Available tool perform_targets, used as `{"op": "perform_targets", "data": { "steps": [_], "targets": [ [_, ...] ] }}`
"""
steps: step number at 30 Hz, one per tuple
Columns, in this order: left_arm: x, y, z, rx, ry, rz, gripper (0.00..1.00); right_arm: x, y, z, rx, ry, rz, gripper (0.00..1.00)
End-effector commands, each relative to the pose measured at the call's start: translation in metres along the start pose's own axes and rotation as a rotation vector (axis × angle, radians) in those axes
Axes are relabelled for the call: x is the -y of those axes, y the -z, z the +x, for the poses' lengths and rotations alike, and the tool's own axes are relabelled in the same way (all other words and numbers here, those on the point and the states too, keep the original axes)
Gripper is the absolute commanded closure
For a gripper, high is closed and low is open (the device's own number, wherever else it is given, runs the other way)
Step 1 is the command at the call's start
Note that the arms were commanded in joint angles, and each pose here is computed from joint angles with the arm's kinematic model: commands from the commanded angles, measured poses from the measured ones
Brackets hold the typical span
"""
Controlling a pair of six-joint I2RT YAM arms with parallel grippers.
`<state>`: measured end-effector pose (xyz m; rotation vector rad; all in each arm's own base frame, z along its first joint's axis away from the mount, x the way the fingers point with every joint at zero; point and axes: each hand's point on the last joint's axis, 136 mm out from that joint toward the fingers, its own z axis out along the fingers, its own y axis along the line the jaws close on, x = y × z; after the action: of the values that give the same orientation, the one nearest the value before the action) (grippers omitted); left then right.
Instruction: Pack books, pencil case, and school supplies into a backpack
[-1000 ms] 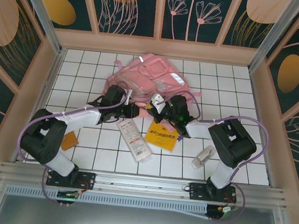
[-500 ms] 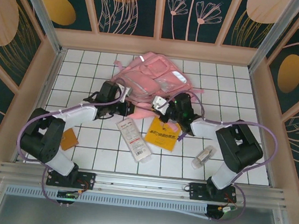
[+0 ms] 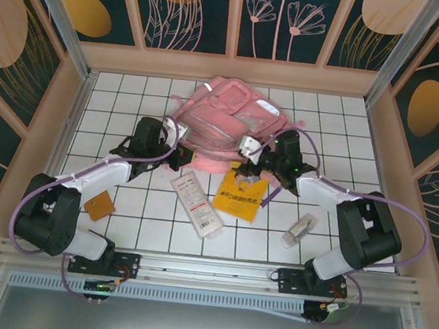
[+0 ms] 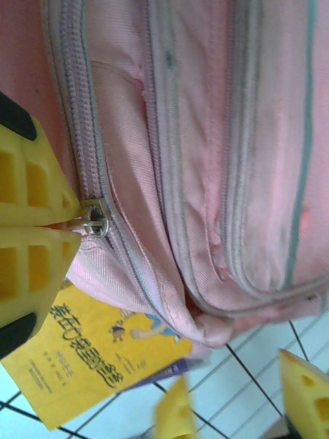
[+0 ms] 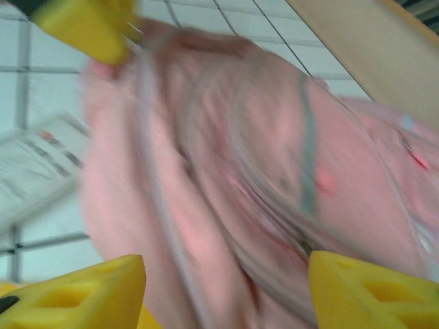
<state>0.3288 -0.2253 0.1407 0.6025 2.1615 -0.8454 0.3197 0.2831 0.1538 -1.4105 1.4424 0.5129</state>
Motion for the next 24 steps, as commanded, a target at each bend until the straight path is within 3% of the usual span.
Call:
{"op": "perform_targets", "data": {
  "steps": [1, 5, 7, 10, 14, 20, 22, 24],
  "targets": [
    [0.030, 0.008, -0.035, 0.127, -0.104, 0.107, 1.00, -0.025, -0.008, -0.020, 0.027, 0.064, -0.101, 0.33],
    [0.045, -0.004, -0.025, 0.092, -0.107, 0.151, 1.00, -0.020, -0.036, -0.023, 0.027, 0.072, -0.046, 0.34],
    [0.049, -0.006, -0.026, 0.101, -0.096, 0.167, 1.00, -0.014, -0.048, -0.018, 0.005, 0.044, -0.045, 0.40],
    [0.049, -0.004, -0.033, 0.123, -0.094, 0.158, 1.00, -0.007, -0.054, 0.000, -0.068, 0.047, -0.005, 0.65],
    [0.016, 0.004, -0.042, 0.116, -0.013, 0.074, 1.00, -0.004, -0.035, 0.015, -0.120, 0.105, 0.048, 0.98],
    [-0.069, 0.020, -0.033, 0.059, -0.001, -0.239, 1.00, -0.003, 0.002, 0.038, -0.182, 0.153, 0.023, 1.00],
    [-0.073, 0.014, -0.024, 0.022, -0.041, -0.232, 1.00, 0.002, 0.009, 0.039, -0.186, 0.148, 0.035, 1.00],
    [-0.060, 0.004, -0.017, -0.009, -0.047, -0.126, 1.00, 0.004, 0.010, 0.034, -0.170, 0.115, 0.027, 0.94]
  ]
}}
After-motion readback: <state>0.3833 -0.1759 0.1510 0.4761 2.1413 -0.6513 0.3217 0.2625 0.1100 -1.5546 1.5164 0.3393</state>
